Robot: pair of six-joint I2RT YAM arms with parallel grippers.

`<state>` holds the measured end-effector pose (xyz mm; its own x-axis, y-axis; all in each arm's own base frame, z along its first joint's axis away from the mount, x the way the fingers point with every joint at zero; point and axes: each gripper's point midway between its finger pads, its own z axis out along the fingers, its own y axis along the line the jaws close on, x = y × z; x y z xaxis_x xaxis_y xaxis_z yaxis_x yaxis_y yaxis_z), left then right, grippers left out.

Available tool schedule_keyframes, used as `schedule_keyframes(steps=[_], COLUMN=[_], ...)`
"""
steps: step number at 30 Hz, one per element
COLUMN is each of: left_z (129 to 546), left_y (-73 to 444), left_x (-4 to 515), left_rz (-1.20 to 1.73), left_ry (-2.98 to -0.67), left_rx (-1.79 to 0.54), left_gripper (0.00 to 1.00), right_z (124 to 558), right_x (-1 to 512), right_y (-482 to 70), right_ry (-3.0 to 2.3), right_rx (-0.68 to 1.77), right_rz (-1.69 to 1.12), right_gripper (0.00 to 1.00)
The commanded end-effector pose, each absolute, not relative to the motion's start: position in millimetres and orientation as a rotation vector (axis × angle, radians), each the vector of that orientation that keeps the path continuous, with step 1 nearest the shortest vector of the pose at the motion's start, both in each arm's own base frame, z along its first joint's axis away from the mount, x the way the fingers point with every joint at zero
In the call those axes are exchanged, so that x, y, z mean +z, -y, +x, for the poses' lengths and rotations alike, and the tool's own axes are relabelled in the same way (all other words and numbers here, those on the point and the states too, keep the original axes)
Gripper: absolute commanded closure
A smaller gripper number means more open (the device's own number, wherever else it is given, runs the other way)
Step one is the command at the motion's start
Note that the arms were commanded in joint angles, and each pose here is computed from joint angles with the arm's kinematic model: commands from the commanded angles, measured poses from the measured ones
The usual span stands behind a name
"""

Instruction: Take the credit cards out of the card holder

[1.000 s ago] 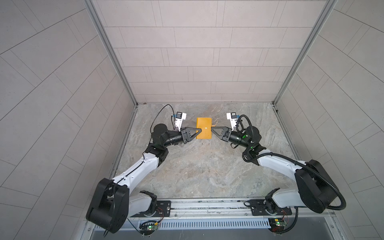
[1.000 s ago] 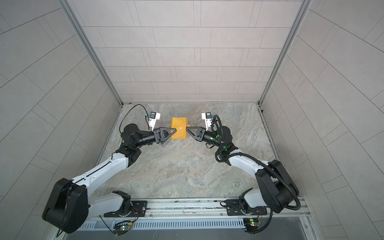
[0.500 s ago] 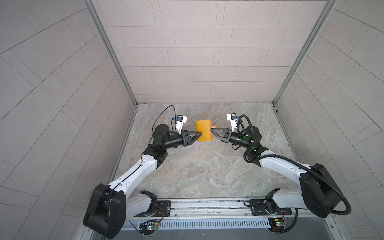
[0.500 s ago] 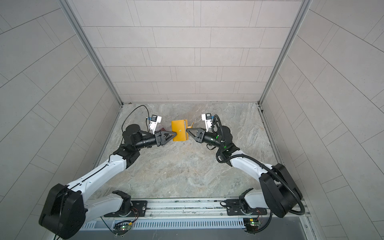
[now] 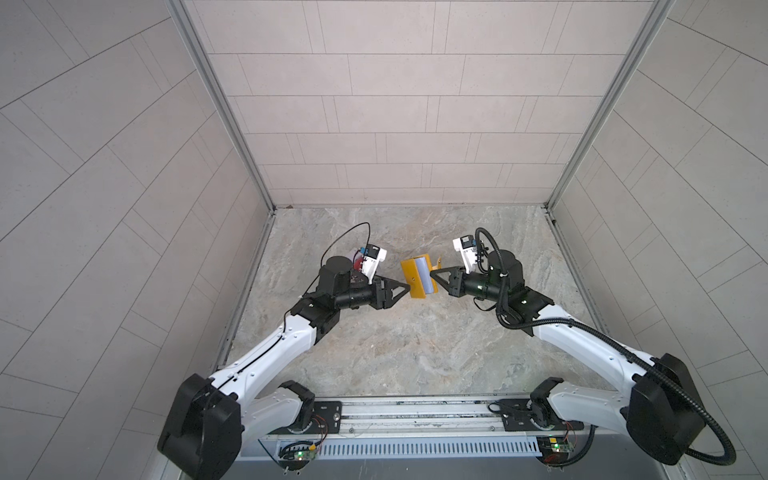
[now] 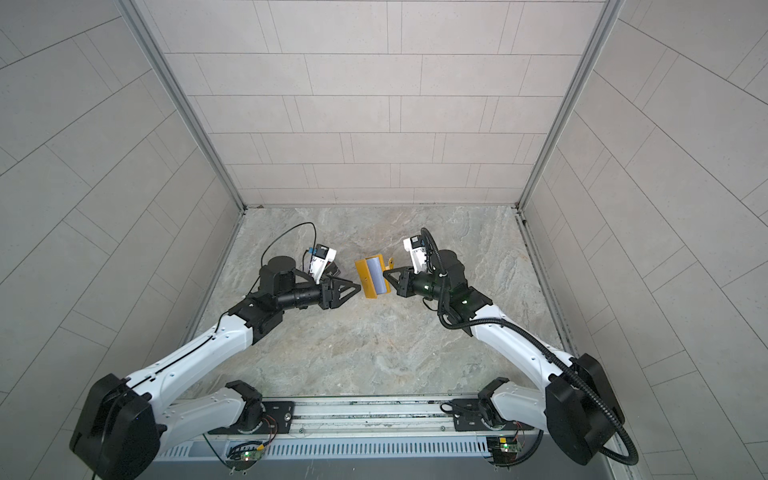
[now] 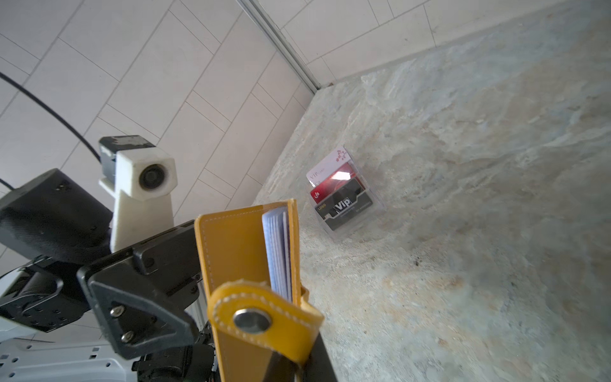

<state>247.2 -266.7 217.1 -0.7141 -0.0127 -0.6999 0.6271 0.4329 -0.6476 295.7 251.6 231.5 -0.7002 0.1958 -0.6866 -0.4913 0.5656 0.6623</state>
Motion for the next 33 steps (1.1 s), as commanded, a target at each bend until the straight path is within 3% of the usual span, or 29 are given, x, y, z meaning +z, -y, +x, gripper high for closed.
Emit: schedule_keyframes(steps=[1,14,16,19,22,33], left_z=[246.3,269.2,271.3,272.5,273.7,271.3], left_y=[282.5,287.0,286.5,286.9,285.3,273.7], left_x=[228.1,181.2,173.9,165.2,152.3,90.2], left_rz=[0.584,0.455,0.444,0.439,0.433,0.418], left_ry=[-2.006,-2.193,-2.214,-2.24,-2.278,-2.45], left_rx=[-1.3,-1.232,-1.218,-1.211,-1.183,-1.057], left_gripper=[0.36,0.39,0.46,0.66,0.74,0.83], right_z=[297.4,299.4,302.4,306.1,308.6,307.2], right_x=[221.6,207.3,199.4,185.6,169.8,113.8], right_y=[-243.6,-236.5,-233.1,-231.6,-231.4,-218.8], right_ry=[-2.095,-2.148,-2.176,-2.22,-2.268,-2.443], right_rx=[1.061,1.013,0.98,0.957,0.948,0.834], right_rz=[-0.232,-0.178,-0.15,-0.115,-0.077,0.046], right_gripper=[1.0,1.0,1.0,1.0,1.0,1.0])
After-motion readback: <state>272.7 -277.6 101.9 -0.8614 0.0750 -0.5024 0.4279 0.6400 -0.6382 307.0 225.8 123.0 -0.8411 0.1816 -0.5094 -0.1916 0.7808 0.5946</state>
